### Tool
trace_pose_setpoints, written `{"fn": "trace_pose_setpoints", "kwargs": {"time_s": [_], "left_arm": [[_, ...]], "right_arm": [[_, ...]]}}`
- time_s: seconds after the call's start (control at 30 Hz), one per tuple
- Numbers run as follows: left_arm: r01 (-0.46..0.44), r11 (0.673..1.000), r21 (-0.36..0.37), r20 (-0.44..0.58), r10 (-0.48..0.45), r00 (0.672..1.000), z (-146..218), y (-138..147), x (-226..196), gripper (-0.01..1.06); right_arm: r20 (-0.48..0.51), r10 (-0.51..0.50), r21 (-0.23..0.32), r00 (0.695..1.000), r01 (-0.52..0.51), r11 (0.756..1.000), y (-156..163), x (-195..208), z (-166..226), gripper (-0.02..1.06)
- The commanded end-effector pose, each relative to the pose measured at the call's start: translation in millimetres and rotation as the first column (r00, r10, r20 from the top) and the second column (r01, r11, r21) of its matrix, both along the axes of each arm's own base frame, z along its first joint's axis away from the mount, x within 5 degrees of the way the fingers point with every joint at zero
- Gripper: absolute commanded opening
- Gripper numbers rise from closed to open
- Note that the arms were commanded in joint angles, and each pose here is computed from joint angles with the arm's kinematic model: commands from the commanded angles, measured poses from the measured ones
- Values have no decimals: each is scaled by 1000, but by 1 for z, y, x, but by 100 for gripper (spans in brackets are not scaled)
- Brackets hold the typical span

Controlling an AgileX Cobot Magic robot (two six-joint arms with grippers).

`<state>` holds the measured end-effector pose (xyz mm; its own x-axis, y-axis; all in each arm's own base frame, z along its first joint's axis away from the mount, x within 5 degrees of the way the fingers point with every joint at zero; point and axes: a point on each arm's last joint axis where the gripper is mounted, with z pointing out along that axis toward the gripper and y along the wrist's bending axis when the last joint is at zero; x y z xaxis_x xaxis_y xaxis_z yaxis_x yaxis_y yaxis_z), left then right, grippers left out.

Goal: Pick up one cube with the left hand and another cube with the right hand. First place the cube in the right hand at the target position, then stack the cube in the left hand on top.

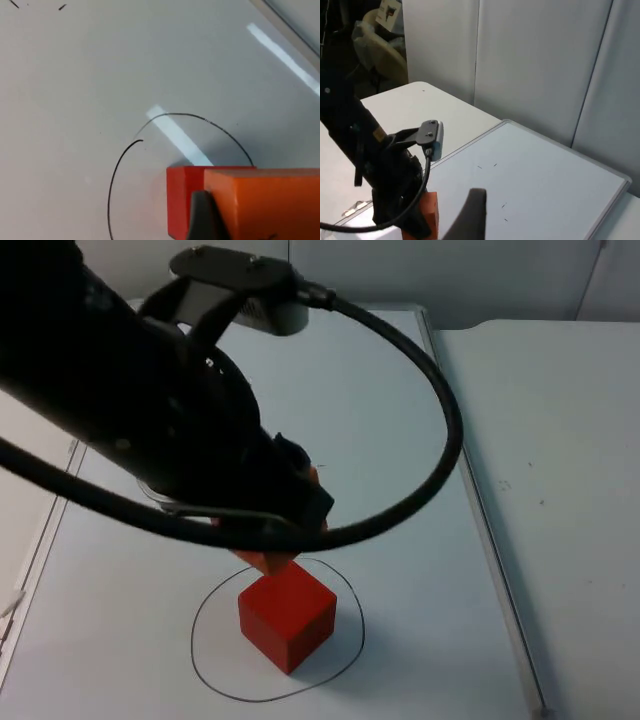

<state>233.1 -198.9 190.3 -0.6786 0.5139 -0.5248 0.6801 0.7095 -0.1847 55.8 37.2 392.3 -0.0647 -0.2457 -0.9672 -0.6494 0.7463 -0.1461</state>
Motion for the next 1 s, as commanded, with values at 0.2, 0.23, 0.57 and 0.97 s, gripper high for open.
{"fn": "trace_pose_setpoints", "kwargs": {"time_s": [0.2,0.23,0.57,0.97], "left_arm": [[17,1000,-13,35,-16,999,-7,-23,-6,22],[10,1000,-14,37,-9,999,-9,-24,-5,22],[-24,1000,7,7,24,1000,-17,-23,-4,22],[22,996,83,-2,-22,1000,-20,-18,-7,22]], "right_arm": [[15,-11,-17,1000,11,1000,-1,1,-1,85],[14,-11,-18,1000,11,1000,-1,1,-1,85],[11,-13,-19,1000,13,1000,-2,1,-1,85],[-1,-19,-22,1000,19,1000,-2,1,-2,85]]}}
